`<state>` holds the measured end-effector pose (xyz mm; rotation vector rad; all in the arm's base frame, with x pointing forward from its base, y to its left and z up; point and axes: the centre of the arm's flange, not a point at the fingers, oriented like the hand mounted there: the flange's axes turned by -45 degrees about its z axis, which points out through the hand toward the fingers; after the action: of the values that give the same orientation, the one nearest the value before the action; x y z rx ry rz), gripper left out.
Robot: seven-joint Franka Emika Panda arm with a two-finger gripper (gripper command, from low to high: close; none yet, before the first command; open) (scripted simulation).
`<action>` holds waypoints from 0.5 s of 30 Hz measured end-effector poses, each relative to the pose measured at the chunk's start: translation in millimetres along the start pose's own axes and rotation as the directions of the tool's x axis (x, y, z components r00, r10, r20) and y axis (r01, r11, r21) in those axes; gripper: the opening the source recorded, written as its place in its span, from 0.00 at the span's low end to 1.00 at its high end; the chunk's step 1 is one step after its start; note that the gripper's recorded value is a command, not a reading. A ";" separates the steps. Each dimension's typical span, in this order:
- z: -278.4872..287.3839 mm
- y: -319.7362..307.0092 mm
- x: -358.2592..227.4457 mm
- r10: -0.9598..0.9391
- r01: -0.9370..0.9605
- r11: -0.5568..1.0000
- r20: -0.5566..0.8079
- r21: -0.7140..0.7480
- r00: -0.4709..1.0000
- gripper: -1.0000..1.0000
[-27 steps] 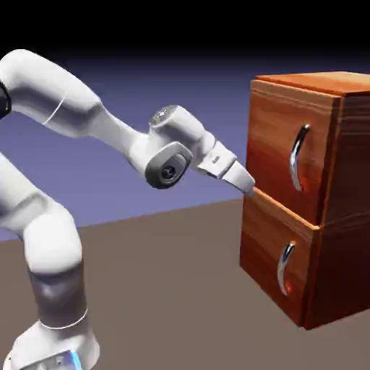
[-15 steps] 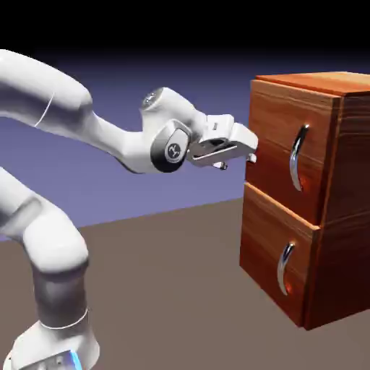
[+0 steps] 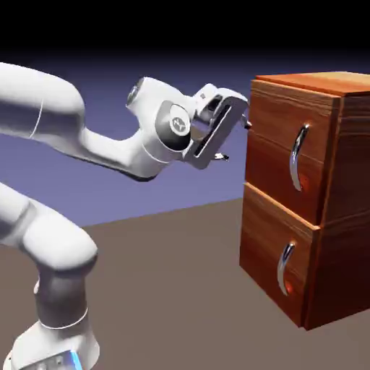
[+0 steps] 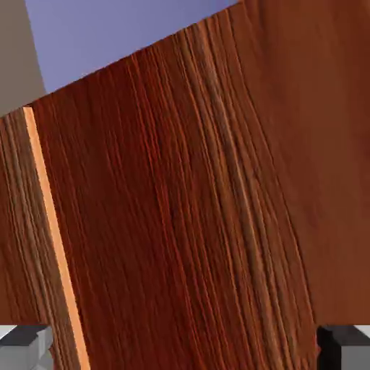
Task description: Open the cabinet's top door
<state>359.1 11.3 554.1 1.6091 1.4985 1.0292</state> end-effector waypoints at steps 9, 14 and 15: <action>-6.2 2.9 -20.7 -0.402 0.404 0.908 0.040 -0.107 0.915 1.00; -3.7 1.0 -35.9 -0.589 0.597 0.789 0.096 -0.149 0.802 1.00; -2.6 0.4 -39.2 -0.622 0.631 0.760 0.110 -0.155 0.775 1.00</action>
<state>356.3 -27.8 552.0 0.8760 1.6797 0.6981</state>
